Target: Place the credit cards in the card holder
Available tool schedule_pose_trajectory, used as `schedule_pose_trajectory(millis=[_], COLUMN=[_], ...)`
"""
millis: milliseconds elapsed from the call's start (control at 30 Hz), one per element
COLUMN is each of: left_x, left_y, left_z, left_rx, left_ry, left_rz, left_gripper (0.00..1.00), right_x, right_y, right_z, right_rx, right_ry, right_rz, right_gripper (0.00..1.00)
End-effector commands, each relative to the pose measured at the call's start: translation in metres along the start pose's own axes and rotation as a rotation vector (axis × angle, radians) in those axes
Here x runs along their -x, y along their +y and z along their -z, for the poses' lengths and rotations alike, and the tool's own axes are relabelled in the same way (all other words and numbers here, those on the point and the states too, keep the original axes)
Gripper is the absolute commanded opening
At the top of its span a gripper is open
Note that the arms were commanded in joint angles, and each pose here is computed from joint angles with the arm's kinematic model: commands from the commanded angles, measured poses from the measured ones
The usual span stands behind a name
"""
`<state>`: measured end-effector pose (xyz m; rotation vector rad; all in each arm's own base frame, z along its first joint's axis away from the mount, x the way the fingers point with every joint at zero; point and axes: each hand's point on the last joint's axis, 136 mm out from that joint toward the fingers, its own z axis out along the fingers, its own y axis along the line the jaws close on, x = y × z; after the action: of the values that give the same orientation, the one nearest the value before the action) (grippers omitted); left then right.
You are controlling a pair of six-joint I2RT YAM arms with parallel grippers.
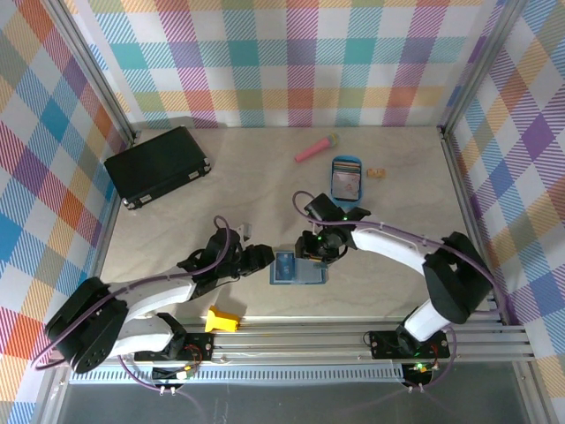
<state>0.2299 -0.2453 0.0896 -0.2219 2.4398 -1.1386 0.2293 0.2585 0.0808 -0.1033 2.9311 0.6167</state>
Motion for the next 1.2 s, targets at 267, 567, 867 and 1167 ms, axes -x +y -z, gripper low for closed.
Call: schedule_pose_trajectory(millis=[267, 567, 867, 1167], left_x=[-0.003, -0.005, -0.007, -0.007], left_y=[0.025, 0.027, 0.030, 0.030], left_z=[0.013, 0.009, 0.006, 0.004], left_rx=[0.213, 0.187, 0.170, 0.169], left_ry=[0.043, 0.033, 0.024, 0.029], left_rz=[-0.082, -0.062, -0.051, -0.043], left_gripper=[0.59, 0.64, 0.66, 0.66], right_x=[-0.004, -0.002, -0.009, -0.014], right_y=[-0.045, -0.038, -0.044, -0.057], right_z=[0.007, -0.018, -0.028, -0.019], right_rx=[-0.390, -0.421, -0.448, -0.474], right_ry=[0.056, 0.100, 0.144, 0.124], right_rz=[0.196, 0.221, 0.226, 0.199], right_gripper=[0.48, 0.49, 0.49, 0.44])
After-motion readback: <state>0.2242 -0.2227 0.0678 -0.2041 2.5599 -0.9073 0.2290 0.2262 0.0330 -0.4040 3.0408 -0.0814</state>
